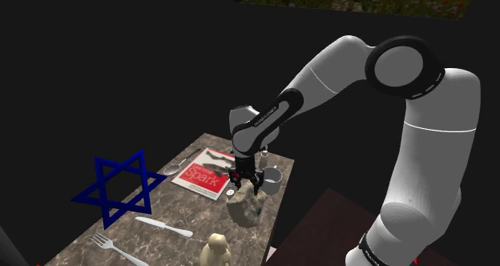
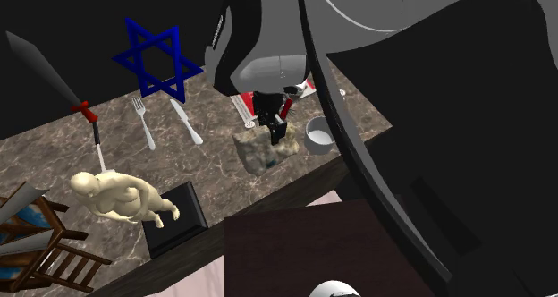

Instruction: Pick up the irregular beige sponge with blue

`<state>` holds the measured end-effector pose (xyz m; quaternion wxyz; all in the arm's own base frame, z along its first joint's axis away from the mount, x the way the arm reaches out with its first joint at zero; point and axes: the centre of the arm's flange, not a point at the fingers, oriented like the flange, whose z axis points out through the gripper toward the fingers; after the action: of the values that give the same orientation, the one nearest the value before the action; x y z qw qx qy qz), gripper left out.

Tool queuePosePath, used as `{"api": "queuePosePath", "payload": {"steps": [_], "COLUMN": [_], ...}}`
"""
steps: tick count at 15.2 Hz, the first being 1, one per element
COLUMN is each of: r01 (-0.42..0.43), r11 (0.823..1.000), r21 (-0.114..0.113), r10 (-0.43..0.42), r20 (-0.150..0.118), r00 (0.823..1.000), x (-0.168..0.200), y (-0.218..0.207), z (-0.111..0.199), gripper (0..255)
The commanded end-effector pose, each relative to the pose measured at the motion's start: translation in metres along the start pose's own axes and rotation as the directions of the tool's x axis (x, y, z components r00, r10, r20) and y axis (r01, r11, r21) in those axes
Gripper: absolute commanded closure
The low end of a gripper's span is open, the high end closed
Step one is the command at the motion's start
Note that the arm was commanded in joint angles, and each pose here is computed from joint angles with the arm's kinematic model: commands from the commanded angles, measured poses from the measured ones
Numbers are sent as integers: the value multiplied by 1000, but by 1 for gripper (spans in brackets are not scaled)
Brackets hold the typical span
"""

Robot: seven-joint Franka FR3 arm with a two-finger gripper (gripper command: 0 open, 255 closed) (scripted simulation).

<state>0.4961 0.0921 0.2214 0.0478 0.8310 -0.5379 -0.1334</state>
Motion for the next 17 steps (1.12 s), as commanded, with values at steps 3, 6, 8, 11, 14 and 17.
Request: {"api": "queuePosePath", "payload": {"steps": [3,6,8,11,14,17], "r01": [0,0,0,0,0,0], "r11": [1000,1000,1000,1000,1000,1000], "r21": [0,0,0,-1,-1,-1], "r10": [0,0,0,0,0,0], "r20": [0,0,0,0,0,0], "r00": [1000,1000,1000,1000,1000,1000], "x": [0,0,0,-2,-5,-7], "y": [0,0,0,2,5,9], "z": [1,1,1,-8,-24,-39], "gripper": [255,255,255,255,255,255]}}
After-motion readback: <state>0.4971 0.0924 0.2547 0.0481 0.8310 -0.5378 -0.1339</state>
